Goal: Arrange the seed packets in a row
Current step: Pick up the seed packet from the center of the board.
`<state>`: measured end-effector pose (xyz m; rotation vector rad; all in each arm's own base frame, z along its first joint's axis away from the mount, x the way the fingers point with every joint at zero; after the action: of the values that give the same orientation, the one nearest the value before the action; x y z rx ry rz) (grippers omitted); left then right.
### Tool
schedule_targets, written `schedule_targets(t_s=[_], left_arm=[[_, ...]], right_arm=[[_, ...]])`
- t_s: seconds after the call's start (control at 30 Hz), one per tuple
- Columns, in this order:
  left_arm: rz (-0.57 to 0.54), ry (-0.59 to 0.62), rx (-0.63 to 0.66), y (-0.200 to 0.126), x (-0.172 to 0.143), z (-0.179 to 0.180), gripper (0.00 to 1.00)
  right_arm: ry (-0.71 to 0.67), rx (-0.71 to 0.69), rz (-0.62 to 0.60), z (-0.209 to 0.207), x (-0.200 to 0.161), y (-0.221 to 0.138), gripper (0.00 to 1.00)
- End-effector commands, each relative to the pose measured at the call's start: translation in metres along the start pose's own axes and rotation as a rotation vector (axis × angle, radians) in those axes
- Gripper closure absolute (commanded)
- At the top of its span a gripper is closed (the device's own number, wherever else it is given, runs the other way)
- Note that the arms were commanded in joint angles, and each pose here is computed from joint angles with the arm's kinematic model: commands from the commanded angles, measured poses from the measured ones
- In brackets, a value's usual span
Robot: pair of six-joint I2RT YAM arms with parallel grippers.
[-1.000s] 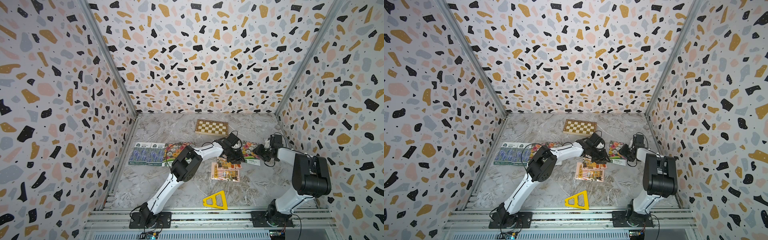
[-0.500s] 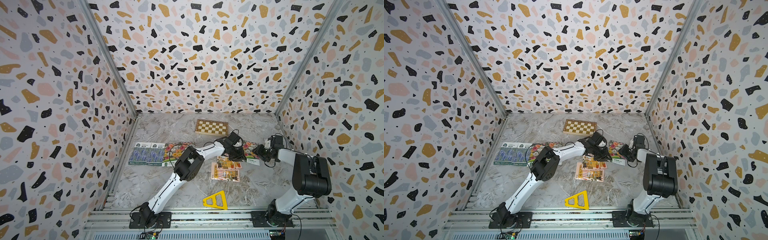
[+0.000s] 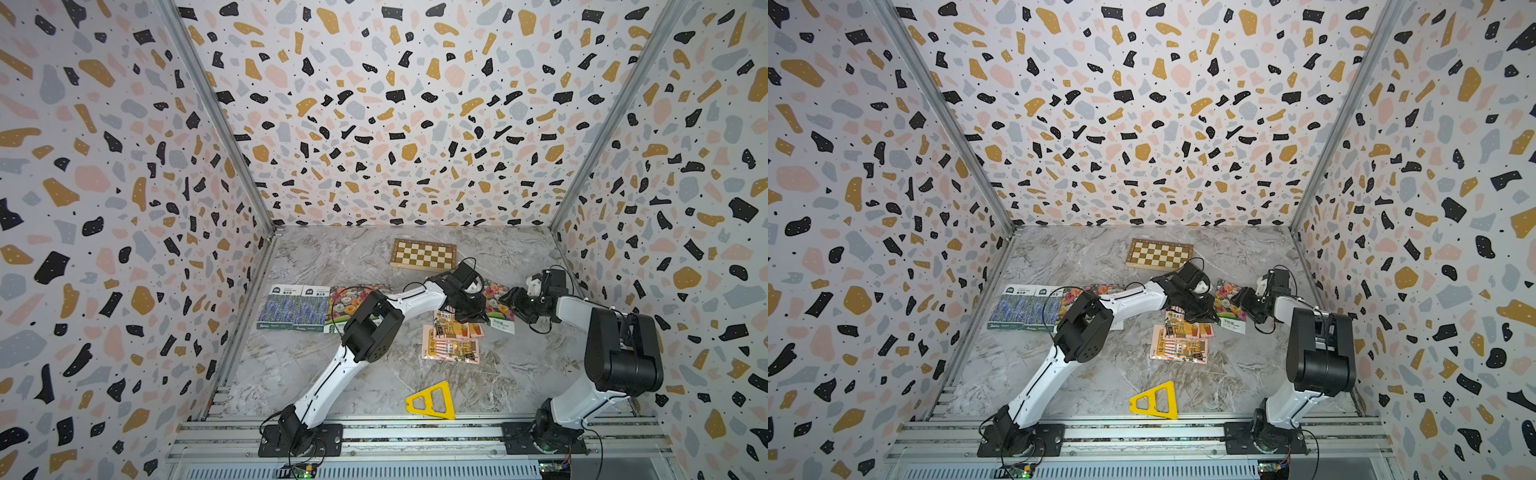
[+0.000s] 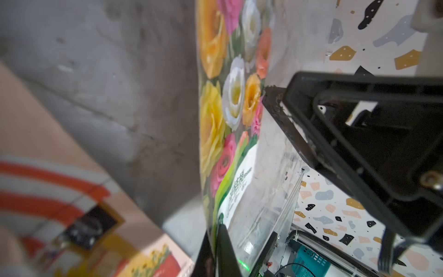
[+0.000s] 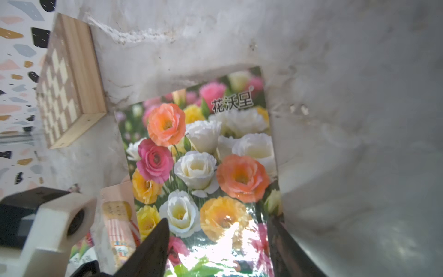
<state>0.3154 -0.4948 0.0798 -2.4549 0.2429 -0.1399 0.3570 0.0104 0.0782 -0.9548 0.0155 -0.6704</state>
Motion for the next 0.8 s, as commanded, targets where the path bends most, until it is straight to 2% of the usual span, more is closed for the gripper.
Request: schedule_targets(t_s=[0.0,0.2,0.37,0.57,0.77], left_arm=[[-0.055,0.103,-0.058,-0.046,0.005,-0.027,1.0],[-0.133,0.072,-0.087,-0.112,0.003,-0.02,1.0],[-0.211,0.055,-0.107,-0.173,0.001,-0.011,1.0],[-0.272,0.048,-0.173,-0.233,-0.007,-0.006,1.0],[-0.309,0.056,-0.239,-0.273,-0.016,-0.008,1.0]], right_arm=[[-0.057,0.112,-0.033,0.032,0.011,-0.023,0.26],[-0.146,0.363,-0.048,0.078,0.009,-0.039,0.18],[-0.263,0.597,0.066,0.136,-0.007,-0.037,0.15],[-0.372,0.712,0.145,0.194,-0.026,-0.029,0.12],[-0.422,0.826,0.224,0.244,-0.039,-0.023,0.12]])
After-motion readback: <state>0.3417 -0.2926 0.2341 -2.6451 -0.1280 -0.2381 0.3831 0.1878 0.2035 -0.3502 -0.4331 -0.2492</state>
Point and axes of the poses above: each gripper's point midway between its finger pads, its own y axis out along the fingers, its own z axis along the line the jaws close on, x = y × z, the point moved 4 cm from there along -y, back along the fingers, and after that the axes turned 1 degree about y, right-handed, at the moved point
